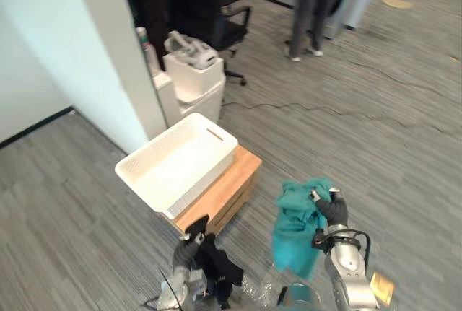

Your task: Tidy the bed and pick cloth on bed and put in laundry

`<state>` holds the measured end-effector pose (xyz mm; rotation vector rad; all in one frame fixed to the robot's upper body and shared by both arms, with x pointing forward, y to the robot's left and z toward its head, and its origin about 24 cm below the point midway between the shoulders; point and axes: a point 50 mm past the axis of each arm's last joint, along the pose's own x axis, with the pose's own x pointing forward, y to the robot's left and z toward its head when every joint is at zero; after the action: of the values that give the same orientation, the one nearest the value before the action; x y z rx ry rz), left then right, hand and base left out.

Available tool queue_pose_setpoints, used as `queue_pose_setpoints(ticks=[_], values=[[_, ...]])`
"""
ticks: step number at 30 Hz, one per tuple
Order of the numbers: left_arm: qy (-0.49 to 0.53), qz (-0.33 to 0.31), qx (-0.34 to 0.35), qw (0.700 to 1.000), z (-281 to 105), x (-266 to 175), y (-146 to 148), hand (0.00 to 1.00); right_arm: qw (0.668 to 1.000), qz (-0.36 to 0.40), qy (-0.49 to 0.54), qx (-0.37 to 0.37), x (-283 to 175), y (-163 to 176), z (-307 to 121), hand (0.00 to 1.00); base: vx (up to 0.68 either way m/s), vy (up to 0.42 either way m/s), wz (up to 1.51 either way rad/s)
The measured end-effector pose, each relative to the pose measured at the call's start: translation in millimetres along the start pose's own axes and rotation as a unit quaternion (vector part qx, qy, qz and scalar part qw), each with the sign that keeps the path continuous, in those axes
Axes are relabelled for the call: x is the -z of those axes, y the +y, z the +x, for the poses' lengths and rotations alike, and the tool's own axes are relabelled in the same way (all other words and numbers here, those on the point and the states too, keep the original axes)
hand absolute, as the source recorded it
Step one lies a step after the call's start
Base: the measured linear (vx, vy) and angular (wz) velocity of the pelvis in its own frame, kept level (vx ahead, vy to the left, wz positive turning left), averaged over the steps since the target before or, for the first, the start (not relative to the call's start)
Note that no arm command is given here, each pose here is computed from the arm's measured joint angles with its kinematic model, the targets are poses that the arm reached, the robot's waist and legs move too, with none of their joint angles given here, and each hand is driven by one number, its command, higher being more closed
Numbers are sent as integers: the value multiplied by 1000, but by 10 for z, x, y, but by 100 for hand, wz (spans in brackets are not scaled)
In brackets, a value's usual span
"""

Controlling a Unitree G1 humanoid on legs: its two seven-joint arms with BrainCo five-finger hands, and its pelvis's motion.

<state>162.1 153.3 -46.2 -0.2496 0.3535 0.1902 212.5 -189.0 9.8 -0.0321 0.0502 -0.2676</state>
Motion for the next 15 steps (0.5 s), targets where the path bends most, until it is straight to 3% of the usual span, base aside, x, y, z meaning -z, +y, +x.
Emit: queue_pose_setpoints(ticks=[4, 8, 12, 15], values=[[-144, -6, -4, 990, 70, -627, 68, 100, 999, -1, -16, 39, -71, -175, 46, 100, 306, -372, 118], [-279, -3, -6, 960, 70, -1246, 212, 100, 997, 12, -20, 68, -75, -291, -7, 100, 285, -547, 106], [-303, -78, 2, 950, -59, -1250, -13, 100, 995, 33, -67, 68, -299, -318, -67, 100, 246, -400, 28], [-323, -97, 1, 941, -88, -1309, -56, 100, 992, 54, -103, 46, -458, -215, -66, 100, 151, -255, 60]])
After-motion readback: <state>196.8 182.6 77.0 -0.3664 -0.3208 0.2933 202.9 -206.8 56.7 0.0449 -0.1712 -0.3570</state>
